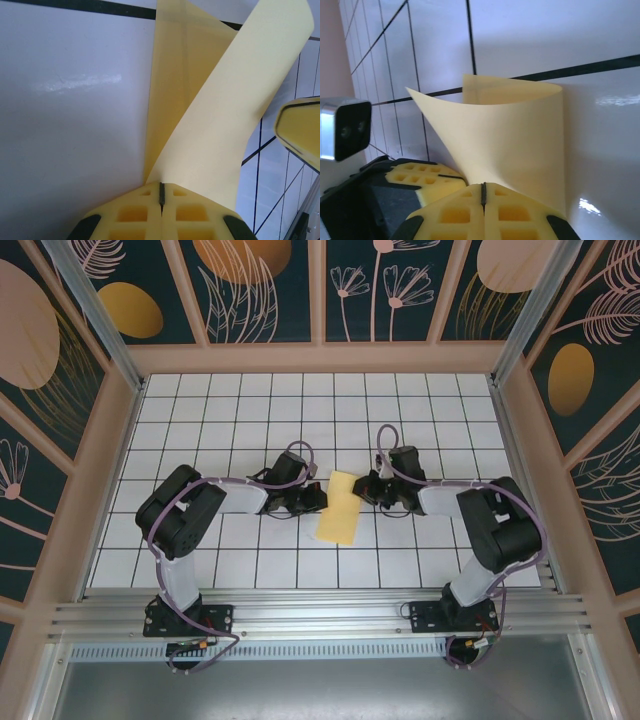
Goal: Fold a paper plane with a square sheet of paper (pick it up from the middle)
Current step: Fold the square sheet of paper in half at the center of the table.
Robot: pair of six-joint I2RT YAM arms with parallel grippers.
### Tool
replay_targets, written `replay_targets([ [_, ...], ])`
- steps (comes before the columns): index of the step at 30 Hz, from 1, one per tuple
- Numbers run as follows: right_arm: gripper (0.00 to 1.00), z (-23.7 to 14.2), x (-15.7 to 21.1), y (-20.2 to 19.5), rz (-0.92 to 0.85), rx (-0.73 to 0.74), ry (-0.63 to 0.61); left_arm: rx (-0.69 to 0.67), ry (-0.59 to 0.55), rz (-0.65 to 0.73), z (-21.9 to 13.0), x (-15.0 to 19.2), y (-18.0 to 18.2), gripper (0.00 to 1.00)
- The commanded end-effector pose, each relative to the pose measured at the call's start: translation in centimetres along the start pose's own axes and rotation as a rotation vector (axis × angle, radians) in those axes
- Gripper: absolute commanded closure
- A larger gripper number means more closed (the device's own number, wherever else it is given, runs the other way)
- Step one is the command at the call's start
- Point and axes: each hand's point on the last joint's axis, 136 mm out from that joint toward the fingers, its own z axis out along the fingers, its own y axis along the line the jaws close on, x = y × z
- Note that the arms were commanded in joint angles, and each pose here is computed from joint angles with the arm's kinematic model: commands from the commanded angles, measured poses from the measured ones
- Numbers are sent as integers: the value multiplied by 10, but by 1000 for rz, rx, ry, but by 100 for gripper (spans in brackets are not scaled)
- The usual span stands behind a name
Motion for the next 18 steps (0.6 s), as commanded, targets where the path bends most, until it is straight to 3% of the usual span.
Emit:
replay_targets([
  [1,100,8,13,-19,24,20,46,-162,111,-53,10,39,52,100],
  [5,100,12,19,-33,54,41,58,-166,103,-51,9,37,51,100],
  [13,100,-1,-11,8,-16,13,20,-169,100,-54,8,37,51,100],
  [18,100,1,-25,1,-7,33,8,-167,100,-53,8,36,50,100],
])
